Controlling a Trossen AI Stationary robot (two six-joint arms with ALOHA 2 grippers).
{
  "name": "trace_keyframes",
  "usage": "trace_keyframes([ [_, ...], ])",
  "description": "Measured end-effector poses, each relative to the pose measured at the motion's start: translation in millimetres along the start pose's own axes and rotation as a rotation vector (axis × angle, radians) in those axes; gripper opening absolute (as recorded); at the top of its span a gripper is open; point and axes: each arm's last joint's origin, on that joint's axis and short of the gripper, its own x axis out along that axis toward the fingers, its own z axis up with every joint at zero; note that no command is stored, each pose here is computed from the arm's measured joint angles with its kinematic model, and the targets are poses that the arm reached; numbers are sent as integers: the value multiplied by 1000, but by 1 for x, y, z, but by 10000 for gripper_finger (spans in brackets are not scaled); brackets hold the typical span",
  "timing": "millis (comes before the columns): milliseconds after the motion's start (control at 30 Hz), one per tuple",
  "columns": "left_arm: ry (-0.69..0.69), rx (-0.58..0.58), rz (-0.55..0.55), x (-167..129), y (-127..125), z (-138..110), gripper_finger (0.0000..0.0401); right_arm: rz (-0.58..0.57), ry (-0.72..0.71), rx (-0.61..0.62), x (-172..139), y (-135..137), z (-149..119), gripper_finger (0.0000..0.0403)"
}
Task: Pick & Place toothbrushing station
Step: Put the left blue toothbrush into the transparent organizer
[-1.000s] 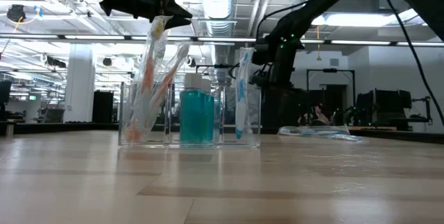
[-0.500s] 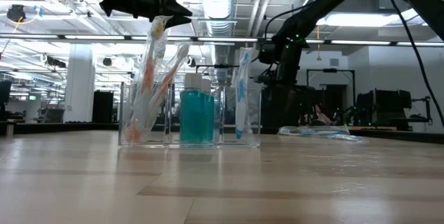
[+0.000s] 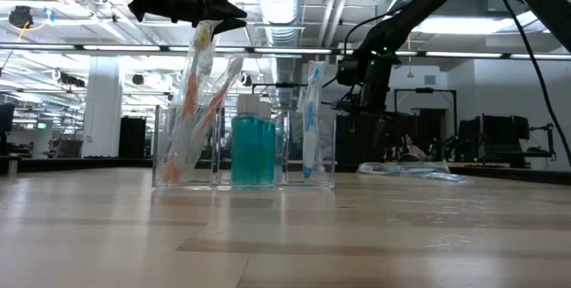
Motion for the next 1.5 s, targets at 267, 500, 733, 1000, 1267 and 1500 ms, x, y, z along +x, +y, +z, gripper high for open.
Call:
trace_keyframes([
  [267, 5, 0, -19, 0, -1, 0, 92, -15, 22, 7, 10, -5, -5, 224],
  [500, 6, 1, -25, 0, -1, 0, 92, -19, 52, 13, 18, -11, -10, 223],
  [733, 6, 1, -25, 0, -1, 0, 92, 38, 87, 50, 34, -16, -18, 211],
  [1000, 6, 1, -24, 0, -1, 0, 92, 45, 81, 51, 37, -16, -19, 185],
  [1267, 6, 1, -24, 0, -1, 0, 92, 48, 71, 31, 37, -17, -17, 87],
  [1500, 6, 1, -23, 0, -1, 0, 92, 79, 85, 10, 36, -20, -15, 7],
])
